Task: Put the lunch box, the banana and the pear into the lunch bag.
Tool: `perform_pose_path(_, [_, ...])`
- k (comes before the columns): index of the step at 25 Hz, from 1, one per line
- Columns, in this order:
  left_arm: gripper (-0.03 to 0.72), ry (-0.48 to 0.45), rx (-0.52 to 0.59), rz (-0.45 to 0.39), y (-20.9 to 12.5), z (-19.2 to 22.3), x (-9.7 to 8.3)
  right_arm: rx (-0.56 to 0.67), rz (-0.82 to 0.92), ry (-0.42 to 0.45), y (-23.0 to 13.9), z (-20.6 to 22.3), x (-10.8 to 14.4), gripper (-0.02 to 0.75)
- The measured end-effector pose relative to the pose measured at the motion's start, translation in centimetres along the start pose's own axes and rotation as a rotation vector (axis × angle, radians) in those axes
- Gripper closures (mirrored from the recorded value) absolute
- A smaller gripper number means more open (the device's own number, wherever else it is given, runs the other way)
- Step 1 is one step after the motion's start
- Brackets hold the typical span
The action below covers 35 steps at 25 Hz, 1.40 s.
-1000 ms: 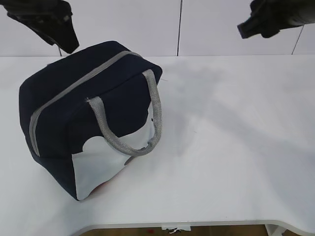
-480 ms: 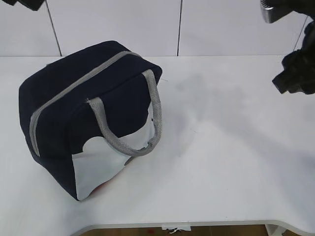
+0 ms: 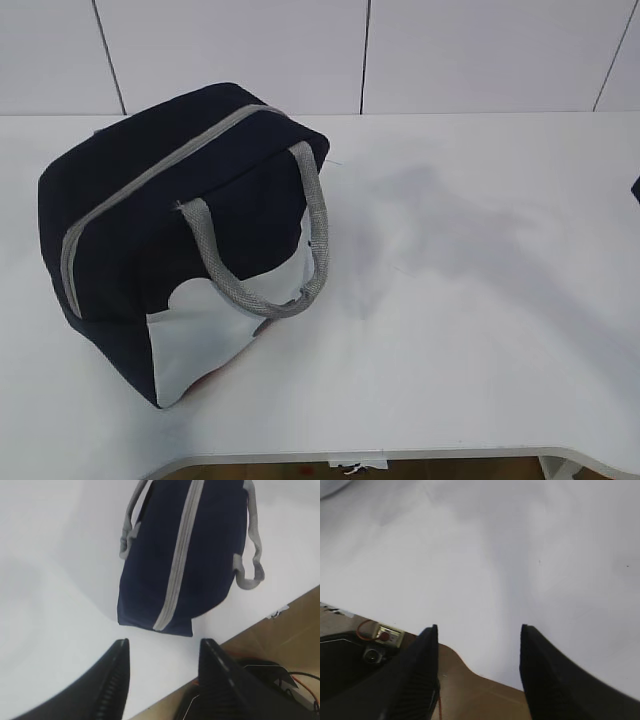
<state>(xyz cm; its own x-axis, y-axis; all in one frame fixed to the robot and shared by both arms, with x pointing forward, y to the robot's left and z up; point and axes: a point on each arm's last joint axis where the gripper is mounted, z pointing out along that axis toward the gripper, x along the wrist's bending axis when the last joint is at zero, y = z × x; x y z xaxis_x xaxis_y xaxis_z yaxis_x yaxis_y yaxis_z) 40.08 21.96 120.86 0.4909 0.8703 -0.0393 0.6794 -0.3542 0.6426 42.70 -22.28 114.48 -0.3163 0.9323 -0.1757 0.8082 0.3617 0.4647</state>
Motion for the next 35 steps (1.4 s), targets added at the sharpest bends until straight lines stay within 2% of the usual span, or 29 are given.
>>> perform_pose_path(4, [0.347,0.003,0.026,-0.005,-4.0,-0.4,-0.2,-0.077,0.023,0.079,-1.6,-2.8,-0.1,0.324])
perform_pose_path(9, [0.347,0.012,-0.035,0.0,-8.4,-2.6,-0.5,-0.195,0.047,0.102,-3.9,-6.1,-0.8,0.324])
perform_pose_path(14, [0.347,0.025,-0.142,0.011,-11.6,-5.1,-0.8,-0.292,0.065,0.109,-7.6,-8.3,-1.5,0.323])
perform_pose_path(18, [0.347,0.029,-0.209,0.015,-13.7,-6.3,-1.0,-0.32,0.067,0.112,-11.0,-8.1,-1.6,0.323])
perform_pose_path(25, [0.351,0.031,-0.249,0.017,-17.4,-6.1,-1.1,-0.392,0.079,0.115,-17.7,-6.5,-1.7,0.323])
perform_pose_path(35, [0.356,0.035,-0.349,0.025,-24.1,-4.5,-1.3,-0.58,0.113,0.125,-24.3,-4.8,-1.7,0.323])
